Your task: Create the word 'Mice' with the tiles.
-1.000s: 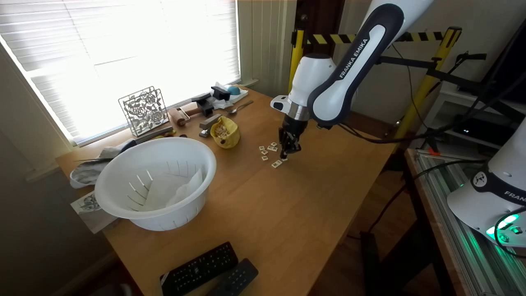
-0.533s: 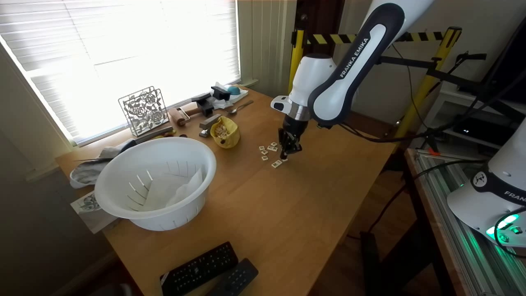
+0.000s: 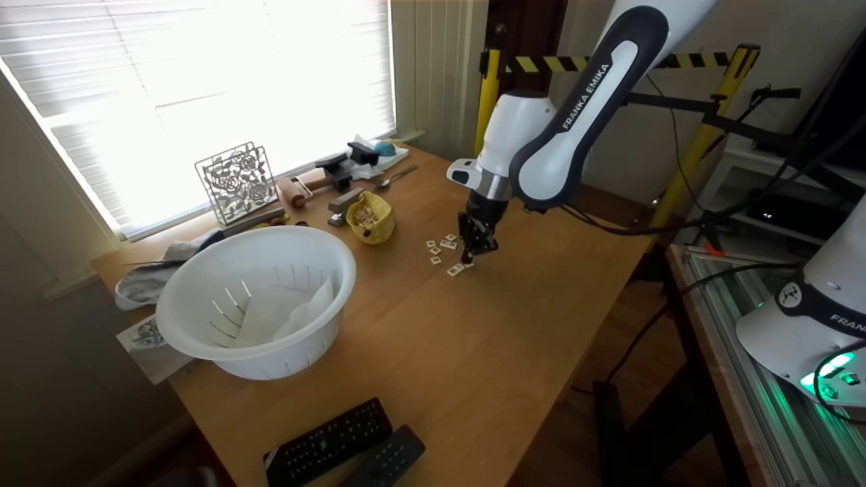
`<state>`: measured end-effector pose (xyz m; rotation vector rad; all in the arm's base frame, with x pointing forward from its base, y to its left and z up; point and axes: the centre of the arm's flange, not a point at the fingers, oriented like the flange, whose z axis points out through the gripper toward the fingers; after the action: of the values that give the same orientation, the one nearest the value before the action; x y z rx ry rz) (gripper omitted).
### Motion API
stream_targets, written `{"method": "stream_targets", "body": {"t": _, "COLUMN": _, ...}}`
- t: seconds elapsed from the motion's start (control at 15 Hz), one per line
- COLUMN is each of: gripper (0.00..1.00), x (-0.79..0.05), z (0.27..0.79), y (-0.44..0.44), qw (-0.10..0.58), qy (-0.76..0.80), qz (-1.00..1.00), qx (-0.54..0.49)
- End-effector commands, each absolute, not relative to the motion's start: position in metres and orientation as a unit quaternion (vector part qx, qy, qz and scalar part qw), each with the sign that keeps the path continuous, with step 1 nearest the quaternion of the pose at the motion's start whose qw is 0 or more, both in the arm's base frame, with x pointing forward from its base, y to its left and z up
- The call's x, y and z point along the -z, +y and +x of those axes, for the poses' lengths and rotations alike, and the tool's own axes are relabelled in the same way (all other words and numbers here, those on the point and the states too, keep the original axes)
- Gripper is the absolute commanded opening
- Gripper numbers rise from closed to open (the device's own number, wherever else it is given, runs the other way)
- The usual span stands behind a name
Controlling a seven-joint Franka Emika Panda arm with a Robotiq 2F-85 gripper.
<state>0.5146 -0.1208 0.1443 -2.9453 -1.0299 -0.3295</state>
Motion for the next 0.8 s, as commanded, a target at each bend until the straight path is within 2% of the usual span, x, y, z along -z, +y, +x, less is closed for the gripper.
{"method": "stream_targets", "body": {"t": 0.0, "gripper": 0.00, "x": -0.1313, "z": 0.5035, "y": -0.1159, "qw": 0.009, "qy": -0.339, "qz": -0.935, "qx": 0.101}}
{"method": "stream_targets", "body": {"t": 0.73, "gripper": 0.00, "x": -0.1288, "z": 0.5080, "y": -0.1082, "qw": 0.002, "qy": -0.376, "qz": -0.921, "qx": 0.102}}
